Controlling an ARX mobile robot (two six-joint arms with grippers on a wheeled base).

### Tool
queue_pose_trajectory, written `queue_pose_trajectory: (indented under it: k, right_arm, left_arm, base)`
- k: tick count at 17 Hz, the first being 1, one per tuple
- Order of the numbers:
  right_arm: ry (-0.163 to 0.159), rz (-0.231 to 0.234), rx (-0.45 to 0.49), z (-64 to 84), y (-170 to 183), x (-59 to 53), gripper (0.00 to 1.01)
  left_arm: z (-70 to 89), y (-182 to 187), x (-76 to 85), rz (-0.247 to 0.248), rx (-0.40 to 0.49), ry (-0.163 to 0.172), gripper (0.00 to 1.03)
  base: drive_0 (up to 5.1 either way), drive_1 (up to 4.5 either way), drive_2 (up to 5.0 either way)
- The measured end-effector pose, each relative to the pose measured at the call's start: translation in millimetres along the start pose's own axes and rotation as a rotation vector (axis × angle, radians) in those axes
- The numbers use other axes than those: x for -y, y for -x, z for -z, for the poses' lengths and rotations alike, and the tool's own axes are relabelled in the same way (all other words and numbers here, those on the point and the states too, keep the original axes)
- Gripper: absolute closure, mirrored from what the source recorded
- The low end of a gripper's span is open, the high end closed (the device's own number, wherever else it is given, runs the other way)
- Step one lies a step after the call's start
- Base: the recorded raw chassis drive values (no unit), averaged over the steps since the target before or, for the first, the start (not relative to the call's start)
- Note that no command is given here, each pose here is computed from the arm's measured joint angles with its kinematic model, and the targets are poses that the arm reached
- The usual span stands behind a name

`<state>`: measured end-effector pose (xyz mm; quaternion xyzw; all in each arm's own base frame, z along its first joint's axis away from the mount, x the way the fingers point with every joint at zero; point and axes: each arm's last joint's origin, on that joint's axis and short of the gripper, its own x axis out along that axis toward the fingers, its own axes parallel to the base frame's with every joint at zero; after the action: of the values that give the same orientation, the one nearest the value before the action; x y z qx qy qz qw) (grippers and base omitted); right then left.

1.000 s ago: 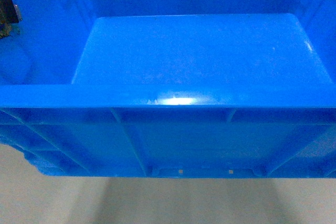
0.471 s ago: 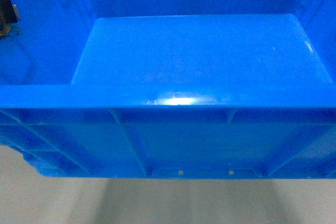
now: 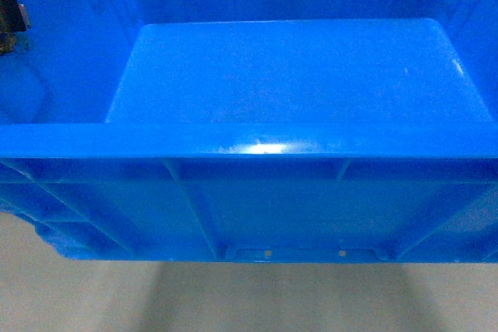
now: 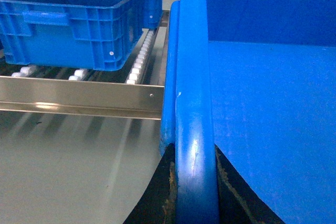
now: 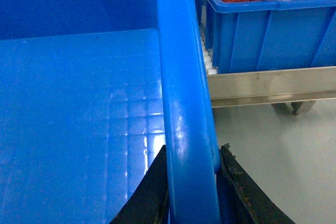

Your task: Place box next to blue box on left shelf

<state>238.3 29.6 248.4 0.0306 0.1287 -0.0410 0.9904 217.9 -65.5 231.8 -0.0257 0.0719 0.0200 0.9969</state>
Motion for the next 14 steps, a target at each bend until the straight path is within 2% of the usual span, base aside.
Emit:
queue_pose_trajectory:
  k: [14]
  right_arm:
    - [0.0,0.002,0.002,-0.1,-0.1,0.1,0.83]
  left_arm:
    - [0.0,0.0,0.0,0.001,0.0,0.001,0.92]
  base:
    - [0.0,4.11,-4.0]
